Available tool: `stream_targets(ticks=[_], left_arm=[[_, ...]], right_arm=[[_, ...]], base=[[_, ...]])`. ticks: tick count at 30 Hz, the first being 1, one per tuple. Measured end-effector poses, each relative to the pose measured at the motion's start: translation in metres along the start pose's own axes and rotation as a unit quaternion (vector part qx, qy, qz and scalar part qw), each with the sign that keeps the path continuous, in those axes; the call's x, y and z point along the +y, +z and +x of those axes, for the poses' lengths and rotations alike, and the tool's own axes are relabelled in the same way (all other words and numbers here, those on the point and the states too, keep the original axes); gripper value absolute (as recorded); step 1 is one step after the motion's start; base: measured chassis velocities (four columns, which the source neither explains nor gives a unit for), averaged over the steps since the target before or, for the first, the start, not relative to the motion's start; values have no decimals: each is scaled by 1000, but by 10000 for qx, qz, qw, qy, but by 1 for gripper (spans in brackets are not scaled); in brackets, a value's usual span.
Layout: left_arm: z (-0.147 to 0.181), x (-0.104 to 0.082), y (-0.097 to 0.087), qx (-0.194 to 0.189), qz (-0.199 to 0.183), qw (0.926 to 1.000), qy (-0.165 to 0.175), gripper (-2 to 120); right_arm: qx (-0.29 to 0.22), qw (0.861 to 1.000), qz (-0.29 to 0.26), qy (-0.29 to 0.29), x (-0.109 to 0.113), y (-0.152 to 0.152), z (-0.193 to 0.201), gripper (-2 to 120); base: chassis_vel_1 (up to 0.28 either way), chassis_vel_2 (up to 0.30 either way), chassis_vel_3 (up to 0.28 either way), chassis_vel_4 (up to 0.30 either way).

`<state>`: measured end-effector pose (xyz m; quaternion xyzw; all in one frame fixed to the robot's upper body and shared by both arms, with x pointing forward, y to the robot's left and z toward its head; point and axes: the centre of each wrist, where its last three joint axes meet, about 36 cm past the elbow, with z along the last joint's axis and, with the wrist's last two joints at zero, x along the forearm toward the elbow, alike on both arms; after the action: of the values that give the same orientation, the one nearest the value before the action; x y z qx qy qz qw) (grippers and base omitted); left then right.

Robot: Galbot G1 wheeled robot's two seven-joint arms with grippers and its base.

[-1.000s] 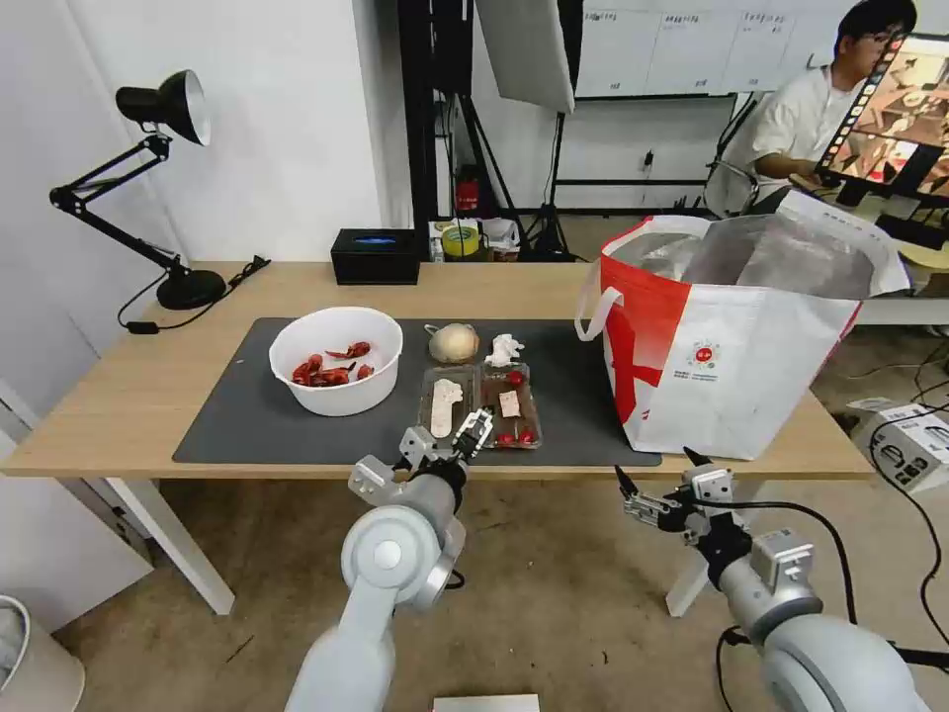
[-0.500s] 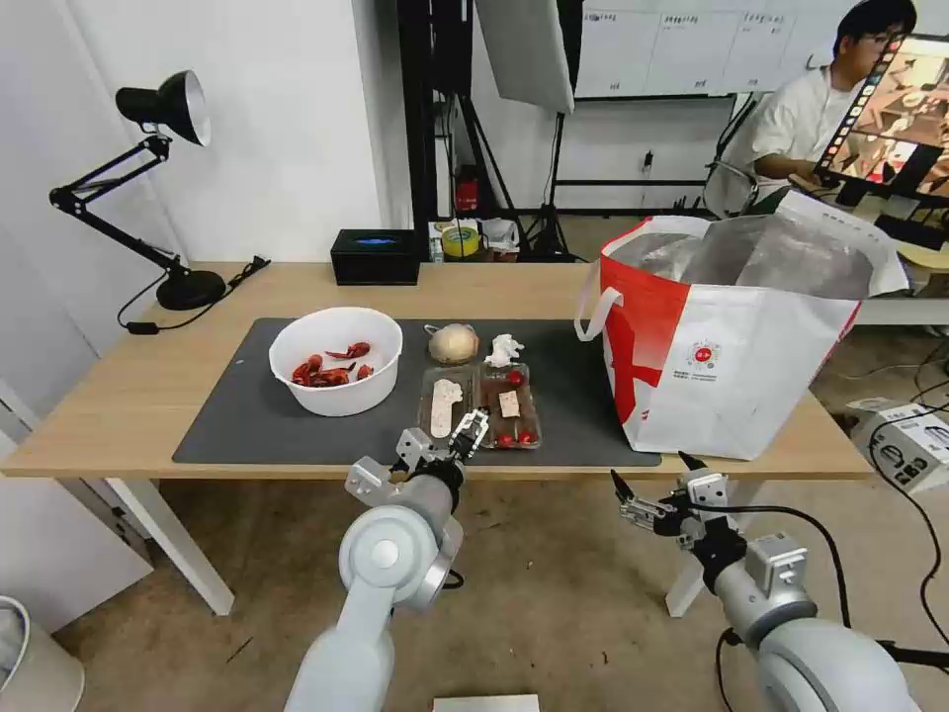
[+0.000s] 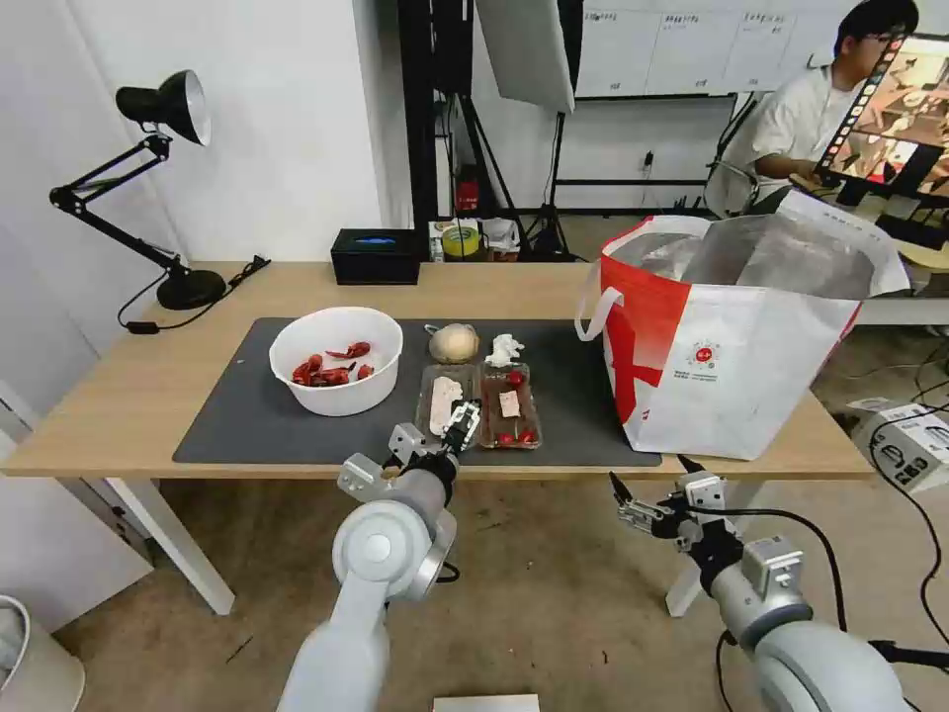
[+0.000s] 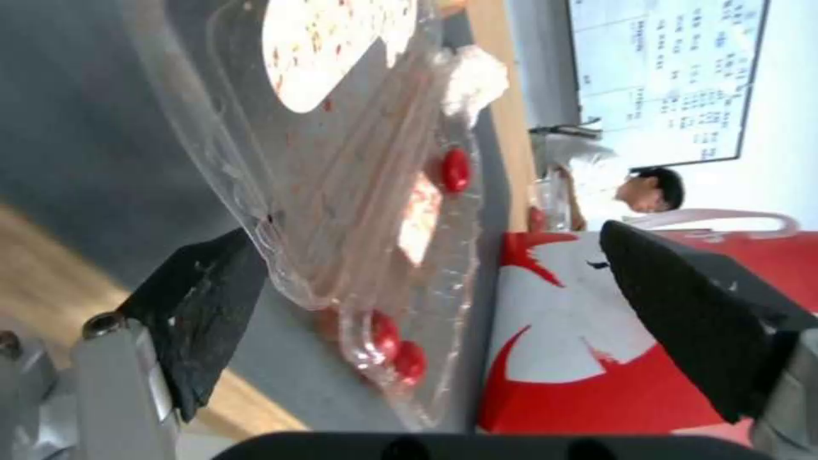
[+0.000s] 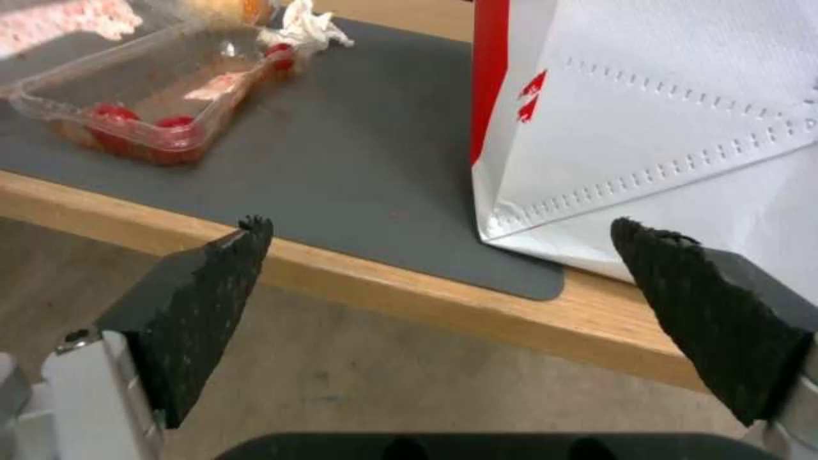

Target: Pick up the trash from the table and place it into the takeout bag.

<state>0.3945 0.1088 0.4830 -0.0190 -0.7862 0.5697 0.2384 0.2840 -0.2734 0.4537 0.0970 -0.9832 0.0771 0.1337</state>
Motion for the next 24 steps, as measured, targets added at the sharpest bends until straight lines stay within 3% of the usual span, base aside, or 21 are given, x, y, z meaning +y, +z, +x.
stream_targets(ticks=[24], left_arm=[[12,-13,-13,-206,42,9970,742,100]], right_arm=[[50,10000,30,-32,2,5,-4,100]], base=[[0,0,0,0]])
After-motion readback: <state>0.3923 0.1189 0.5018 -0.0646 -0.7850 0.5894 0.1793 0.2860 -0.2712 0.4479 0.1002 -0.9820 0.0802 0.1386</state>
